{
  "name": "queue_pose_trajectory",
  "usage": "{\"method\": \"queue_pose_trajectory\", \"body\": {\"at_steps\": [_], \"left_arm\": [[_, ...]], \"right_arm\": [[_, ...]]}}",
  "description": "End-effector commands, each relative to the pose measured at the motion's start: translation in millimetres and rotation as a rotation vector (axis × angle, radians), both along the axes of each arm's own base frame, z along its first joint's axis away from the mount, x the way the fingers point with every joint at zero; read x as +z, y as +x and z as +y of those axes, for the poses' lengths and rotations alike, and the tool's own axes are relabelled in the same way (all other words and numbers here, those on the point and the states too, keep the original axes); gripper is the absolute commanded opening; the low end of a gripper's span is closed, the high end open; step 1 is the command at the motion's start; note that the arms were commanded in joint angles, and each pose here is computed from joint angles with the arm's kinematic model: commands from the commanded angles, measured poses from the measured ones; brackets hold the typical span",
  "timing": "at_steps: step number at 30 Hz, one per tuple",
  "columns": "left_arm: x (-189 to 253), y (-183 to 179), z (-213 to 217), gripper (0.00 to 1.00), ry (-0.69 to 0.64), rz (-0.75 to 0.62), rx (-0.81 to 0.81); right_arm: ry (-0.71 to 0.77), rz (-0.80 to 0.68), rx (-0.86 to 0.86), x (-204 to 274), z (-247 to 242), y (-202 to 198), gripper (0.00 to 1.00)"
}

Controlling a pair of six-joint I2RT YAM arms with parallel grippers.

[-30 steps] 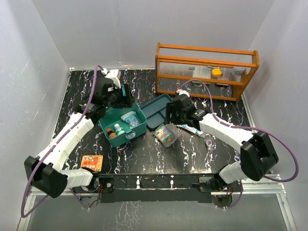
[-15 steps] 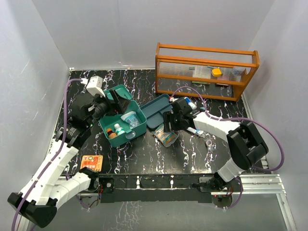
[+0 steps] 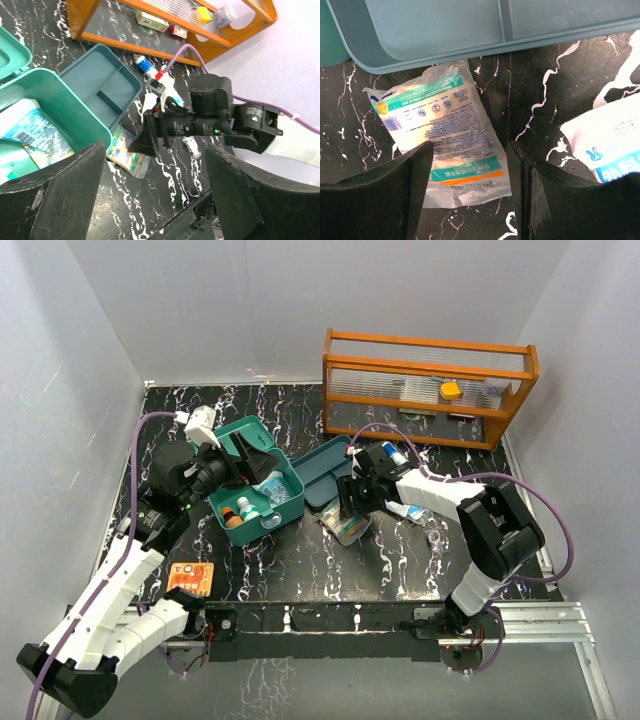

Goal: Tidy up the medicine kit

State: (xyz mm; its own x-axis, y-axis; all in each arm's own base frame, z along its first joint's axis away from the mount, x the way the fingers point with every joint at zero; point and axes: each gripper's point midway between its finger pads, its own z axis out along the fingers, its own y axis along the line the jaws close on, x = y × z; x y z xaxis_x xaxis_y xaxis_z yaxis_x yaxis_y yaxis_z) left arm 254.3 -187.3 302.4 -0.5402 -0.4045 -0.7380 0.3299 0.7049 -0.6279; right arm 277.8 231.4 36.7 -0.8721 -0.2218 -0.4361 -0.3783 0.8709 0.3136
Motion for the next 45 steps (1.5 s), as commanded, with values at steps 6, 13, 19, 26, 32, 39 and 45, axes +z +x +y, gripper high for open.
{"method": "queue_pose_trajectory", "body": {"at_steps": [6, 13, 19, 26, 32, 39, 45], "left_arm": [[1.3, -31.6, -22.3, 0.80, -0.082, -0.007, -0.200], [-8.3, -39.7, -15.3, 0.80, -0.087, 0.014, -0.173], [-23.0, -41.5, -16.2, 0.80, -0.096, 0.099, -0.162], [-36.7, -46.7, -24.5, 0.80, -0.160, 0.196, -0.182], [-44.0, -47.9, -39.6, 0.77, -0.251, 0.254, -0.238], [-51.1, -31.6, -55.1, 0.81, -0.341, 0.302, -0.231], [-41.6, -13.9, -78.2, 0.81, -0.380, 0.271, -0.233]], "right_arm": [[0.041, -0.001, 0.084, -2.0, 14.2, 5.1, 0.51], [0.041, -0.001, -0.016, -6.5, 10.5, 9.0, 0.24], [0.114, -0.039, -0.074, 13.8, 12.2, 5.3, 0.14], [0.241, -0.071, -0.134, 50.0, 15.2, -6.2, 0.06], [0.409, -0.190, -0.197, 120.9, 18.2, -5.2, 0.06], [0.654, -0.275, -0.221, 196.9, 31.3, -6.4, 0.07], [0.825, -0.287, -0.145, 241.6, 48.3, -14.6, 0.09]]}}
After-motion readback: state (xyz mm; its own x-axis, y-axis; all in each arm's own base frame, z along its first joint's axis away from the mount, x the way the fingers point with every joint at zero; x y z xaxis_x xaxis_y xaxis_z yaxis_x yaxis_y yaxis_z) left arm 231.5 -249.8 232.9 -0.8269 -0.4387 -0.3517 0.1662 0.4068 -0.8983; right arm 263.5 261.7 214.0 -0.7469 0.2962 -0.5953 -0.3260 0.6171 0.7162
